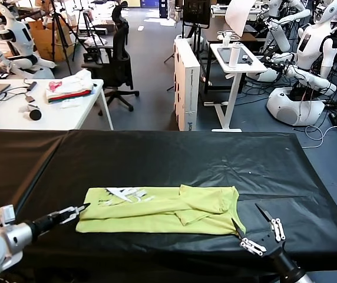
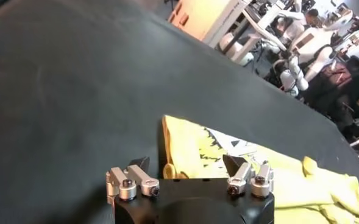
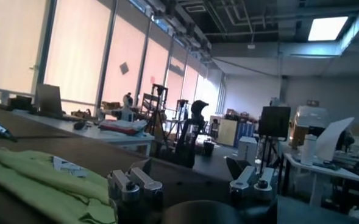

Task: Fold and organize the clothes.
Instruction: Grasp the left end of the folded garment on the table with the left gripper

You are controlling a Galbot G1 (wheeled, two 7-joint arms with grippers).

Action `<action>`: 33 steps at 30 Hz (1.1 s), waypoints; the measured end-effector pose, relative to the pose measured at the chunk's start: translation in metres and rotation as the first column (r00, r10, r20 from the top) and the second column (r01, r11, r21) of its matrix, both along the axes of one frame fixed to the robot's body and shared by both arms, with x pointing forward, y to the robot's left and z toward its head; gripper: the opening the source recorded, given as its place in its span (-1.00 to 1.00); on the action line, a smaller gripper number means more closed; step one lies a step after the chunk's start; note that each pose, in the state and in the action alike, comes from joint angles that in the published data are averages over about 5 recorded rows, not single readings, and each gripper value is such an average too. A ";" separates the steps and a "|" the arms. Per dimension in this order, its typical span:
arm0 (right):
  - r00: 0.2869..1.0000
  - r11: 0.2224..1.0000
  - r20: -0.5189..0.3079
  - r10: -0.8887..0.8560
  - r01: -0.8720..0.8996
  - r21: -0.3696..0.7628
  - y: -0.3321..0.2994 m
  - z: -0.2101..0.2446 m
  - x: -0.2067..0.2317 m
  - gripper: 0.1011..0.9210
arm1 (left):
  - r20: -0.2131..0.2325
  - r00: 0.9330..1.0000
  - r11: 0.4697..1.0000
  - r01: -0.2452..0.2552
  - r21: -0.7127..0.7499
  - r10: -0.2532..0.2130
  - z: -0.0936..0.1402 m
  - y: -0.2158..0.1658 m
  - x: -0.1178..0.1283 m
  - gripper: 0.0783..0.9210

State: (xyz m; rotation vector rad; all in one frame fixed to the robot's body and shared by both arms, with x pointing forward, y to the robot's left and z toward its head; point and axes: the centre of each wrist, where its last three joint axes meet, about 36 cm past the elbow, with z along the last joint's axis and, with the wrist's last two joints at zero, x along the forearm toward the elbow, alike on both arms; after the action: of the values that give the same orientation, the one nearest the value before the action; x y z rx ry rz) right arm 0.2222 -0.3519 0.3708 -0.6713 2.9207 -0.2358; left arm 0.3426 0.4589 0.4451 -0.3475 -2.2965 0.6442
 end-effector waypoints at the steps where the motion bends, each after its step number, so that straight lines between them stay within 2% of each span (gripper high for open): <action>1: 1.000 1.000 0.000 0.000 0.000 0.000 0.000 0.000 0.000 0.97 | 0.000 1.000 1.000 -0.002 -0.002 0.002 -0.001 0.000 0.000 0.97; 7: 1.000 1.000 -0.002 -0.001 0.001 -0.001 0.000 0.000 0.002 0.97 | -0.002 1.000 1.000 -0.006 -0.022 0.006 -0.007 -0.003 -0.001 0.97; 22: 1.000 1.000 -0.006 -0.004 0.004 0.005 0.004 0.000 0.001 0.97 | -0.009 1.000 0.997 0.024 -0.072 -0.024 -0.019 -0.017 -0.001 0.96; 33: 1.000 1.000 -0.010 0.000 0.000 0.008 0.007 -0.001 0.000 0.97 | -0.010 1.000 0.996 0.024 -0.083 -0.025 -0.022 -0.020 -0.001 0.75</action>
State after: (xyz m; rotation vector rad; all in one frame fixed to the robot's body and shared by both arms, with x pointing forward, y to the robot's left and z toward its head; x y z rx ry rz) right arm 0.2226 -0.3445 0.3698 -0.6726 2.9294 -0.2219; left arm 0.3417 0.4392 0.4233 -0.4091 -2.2560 0.7286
